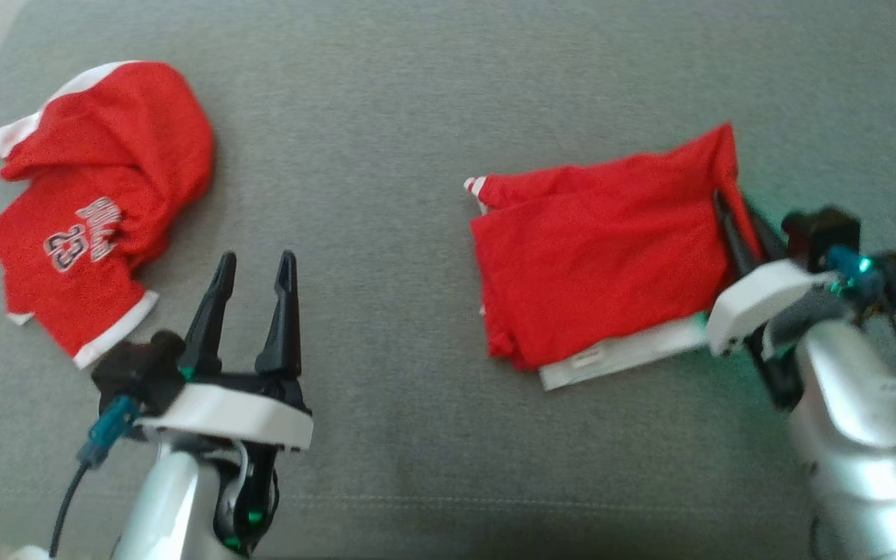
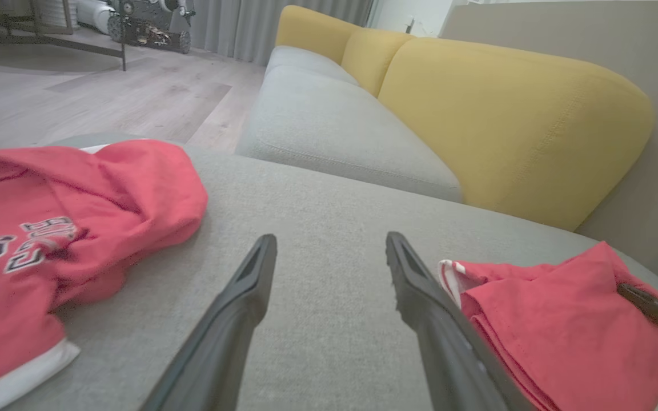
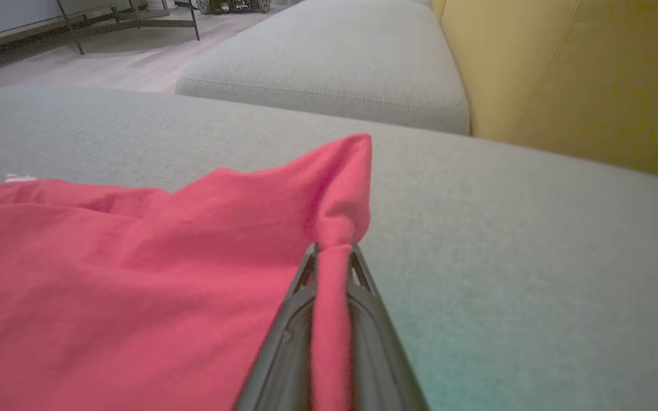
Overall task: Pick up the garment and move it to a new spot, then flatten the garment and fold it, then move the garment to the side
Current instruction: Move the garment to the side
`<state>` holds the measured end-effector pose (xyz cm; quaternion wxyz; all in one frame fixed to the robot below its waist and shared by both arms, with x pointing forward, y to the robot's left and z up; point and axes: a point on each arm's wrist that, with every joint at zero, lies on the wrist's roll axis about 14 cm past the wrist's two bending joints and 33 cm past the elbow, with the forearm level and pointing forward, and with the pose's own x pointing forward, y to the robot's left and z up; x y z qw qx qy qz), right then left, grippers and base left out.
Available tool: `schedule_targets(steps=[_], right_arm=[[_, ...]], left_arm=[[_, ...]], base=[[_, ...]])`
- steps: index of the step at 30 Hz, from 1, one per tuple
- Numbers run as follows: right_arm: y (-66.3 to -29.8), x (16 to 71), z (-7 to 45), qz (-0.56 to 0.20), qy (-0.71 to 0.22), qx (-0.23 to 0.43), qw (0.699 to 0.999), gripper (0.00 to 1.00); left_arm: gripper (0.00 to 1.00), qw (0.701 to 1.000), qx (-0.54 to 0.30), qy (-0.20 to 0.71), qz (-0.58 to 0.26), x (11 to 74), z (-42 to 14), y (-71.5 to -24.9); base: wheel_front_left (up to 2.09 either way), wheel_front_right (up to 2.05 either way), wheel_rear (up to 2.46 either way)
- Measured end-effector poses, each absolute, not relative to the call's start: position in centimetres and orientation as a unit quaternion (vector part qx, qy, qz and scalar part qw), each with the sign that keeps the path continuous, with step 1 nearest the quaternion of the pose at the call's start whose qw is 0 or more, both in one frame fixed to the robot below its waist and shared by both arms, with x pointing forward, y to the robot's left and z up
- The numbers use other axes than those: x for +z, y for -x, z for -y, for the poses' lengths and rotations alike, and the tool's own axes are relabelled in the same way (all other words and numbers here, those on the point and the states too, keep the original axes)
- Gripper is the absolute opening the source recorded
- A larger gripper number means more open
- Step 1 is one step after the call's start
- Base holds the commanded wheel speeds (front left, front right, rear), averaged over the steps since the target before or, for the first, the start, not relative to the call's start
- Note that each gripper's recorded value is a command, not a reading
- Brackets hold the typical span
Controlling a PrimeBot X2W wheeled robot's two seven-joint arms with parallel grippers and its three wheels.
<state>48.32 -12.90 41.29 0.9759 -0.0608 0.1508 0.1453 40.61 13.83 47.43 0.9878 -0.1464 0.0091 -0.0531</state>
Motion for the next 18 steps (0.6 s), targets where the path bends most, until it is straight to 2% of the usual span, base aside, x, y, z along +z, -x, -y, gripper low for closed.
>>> schedule_targets(steps=[8, 18], right_arm=[[-51.7, 45.0, 19.3, -0.125, 0.148, 0.113, 0.975, 0.0], [-55.0, 47.4, 28.3, -0.129, 0.152, 0.014, 0.98, 0.0]], left_arm=[[1.0, 0.981, -0.131, 0.143, 0.023, 49.4, -9.5, -44.1], [1.0, 0.972, -0.178, 0.152, 0.034, 49.3, -6.6, -47.4]], base=[[0.0, 0.0, 0.0], [0.0, 0.0, 0.0]])
